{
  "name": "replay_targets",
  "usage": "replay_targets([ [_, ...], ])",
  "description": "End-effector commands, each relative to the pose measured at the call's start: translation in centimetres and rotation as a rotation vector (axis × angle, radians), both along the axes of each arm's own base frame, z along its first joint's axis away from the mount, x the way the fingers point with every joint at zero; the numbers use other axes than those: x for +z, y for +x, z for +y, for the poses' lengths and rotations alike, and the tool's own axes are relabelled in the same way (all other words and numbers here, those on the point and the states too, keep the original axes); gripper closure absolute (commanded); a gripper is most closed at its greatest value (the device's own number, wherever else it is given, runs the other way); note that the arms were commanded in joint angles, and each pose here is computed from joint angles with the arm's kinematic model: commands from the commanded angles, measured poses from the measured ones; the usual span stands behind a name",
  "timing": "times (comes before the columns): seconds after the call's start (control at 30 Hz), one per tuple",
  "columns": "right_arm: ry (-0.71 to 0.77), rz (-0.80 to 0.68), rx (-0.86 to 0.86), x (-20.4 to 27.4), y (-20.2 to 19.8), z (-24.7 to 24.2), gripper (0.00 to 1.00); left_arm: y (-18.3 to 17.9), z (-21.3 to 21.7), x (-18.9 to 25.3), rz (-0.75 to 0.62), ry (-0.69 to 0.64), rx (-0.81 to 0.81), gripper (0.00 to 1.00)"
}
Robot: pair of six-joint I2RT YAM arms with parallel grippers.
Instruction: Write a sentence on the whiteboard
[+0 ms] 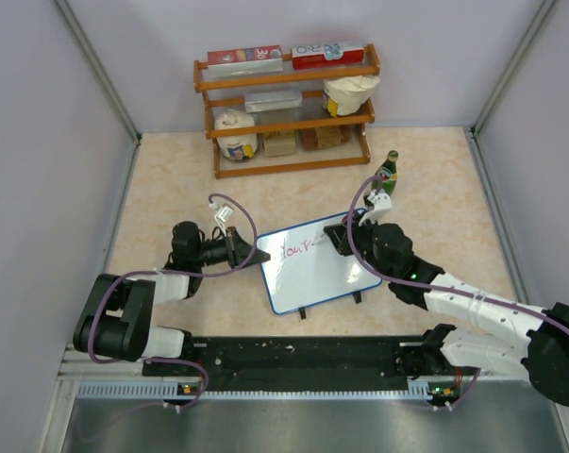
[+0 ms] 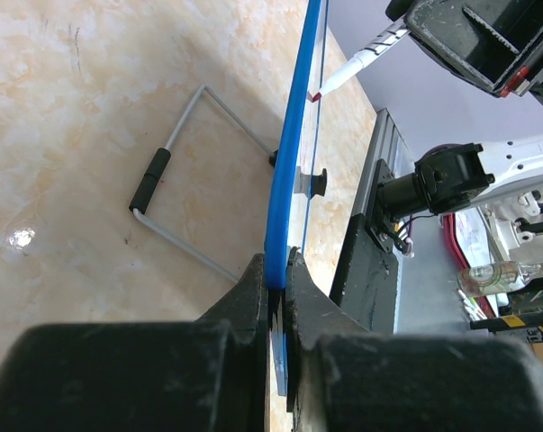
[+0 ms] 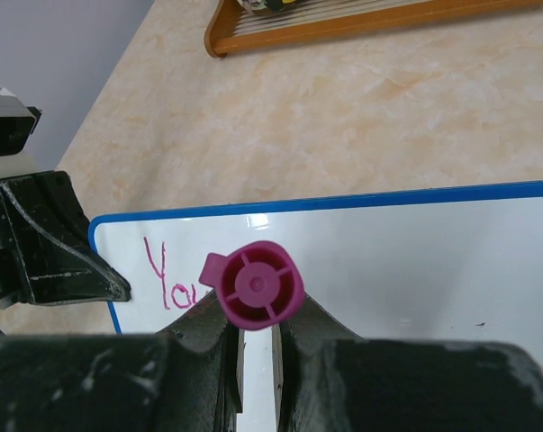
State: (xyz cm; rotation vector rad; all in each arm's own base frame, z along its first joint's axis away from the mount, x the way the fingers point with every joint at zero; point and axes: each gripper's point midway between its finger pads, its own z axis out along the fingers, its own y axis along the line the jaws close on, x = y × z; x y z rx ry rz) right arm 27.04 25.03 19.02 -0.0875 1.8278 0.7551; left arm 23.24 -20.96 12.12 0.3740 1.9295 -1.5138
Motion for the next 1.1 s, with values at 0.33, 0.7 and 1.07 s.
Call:
replay_targets([
  [0.33, -0.022, -0.025, -0.124, 0.7, 1.3, -2.5, 1.00, 0.5, 0.0, -0.8, -0.054, 0.040, 0.004, 1.00],
  [0.7, 0.006, -0.044, -0.127, 1.8, 1.6, -2.3, 1.00, 0.5, 0.0, -0.9, -0.050, 0.041, 0.002, 1.00],
  [1.07, 0.031, -0.052, -0.072, 2.6, 1.5, -1.0, 1.00, 0.5, 0.0, -0.9, -0.053, 0.042, 0.004, 1.00],
])
